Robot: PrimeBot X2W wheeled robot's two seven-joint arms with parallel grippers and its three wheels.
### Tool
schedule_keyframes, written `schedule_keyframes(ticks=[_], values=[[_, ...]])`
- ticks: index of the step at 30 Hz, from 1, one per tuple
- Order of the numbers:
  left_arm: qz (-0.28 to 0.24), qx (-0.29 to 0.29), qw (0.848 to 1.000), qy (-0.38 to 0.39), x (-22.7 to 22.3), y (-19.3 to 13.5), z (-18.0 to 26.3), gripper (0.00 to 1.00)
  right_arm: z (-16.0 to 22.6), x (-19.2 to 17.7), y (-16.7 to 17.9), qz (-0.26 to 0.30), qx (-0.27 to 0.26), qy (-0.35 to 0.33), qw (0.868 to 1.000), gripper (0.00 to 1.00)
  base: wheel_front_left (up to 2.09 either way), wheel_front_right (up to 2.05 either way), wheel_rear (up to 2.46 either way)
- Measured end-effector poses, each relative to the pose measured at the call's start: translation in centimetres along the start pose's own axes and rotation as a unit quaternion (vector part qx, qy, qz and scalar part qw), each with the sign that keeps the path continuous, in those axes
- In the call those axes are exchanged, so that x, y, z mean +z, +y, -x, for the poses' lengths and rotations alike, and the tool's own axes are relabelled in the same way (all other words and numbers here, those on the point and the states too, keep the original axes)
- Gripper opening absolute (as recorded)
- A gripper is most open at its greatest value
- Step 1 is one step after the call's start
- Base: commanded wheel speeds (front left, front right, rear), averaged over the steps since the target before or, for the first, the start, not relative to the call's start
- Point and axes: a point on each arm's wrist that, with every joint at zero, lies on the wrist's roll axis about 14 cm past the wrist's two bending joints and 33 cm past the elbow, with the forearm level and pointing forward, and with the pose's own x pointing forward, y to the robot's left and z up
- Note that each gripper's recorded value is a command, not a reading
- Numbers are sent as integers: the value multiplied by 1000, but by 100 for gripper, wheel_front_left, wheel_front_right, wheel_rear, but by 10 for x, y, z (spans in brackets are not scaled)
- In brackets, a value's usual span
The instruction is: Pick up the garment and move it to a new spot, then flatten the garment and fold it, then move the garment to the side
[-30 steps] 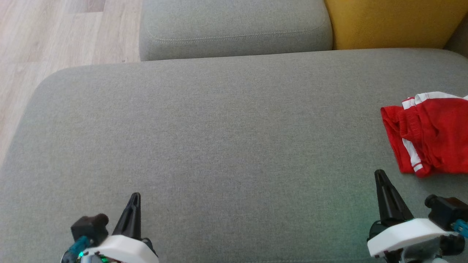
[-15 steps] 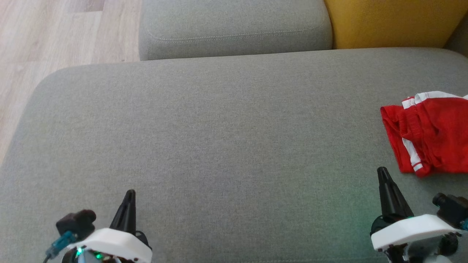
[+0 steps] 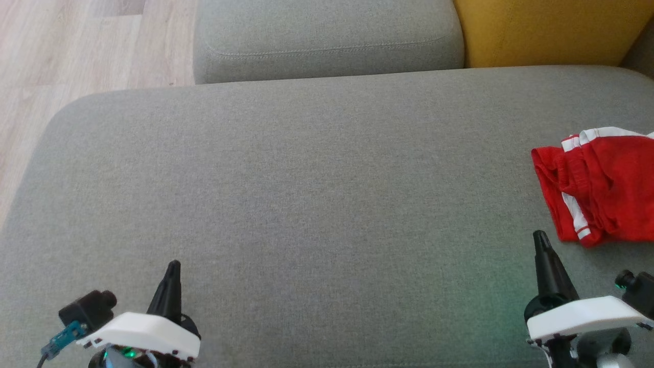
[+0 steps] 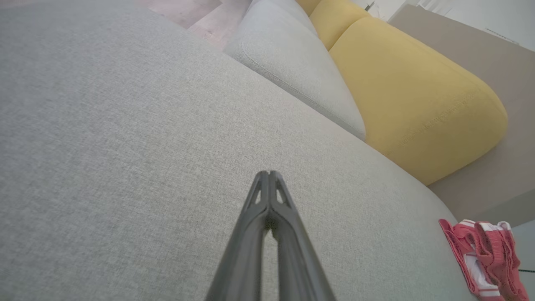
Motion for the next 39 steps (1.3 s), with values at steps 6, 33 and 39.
schedule_keyframes(ticks=[6, 33, 39], values=[[30, 2, 1000, 7, -2, 1, -1, 0, -2, 1, -2, -29, -2, -3, 1000, 0, 0, 0, 0], [196, -2, 981, 5, 9, 3, -11, 0, -10, 9, -11, -184, -9, -23, 983, 0, 0, 0, 0], [231, -4, 973, 0, 14, 4, -14, 0, -12, 11, -13, -219, -10, -27, 975, 0, 0, 0, 0]])
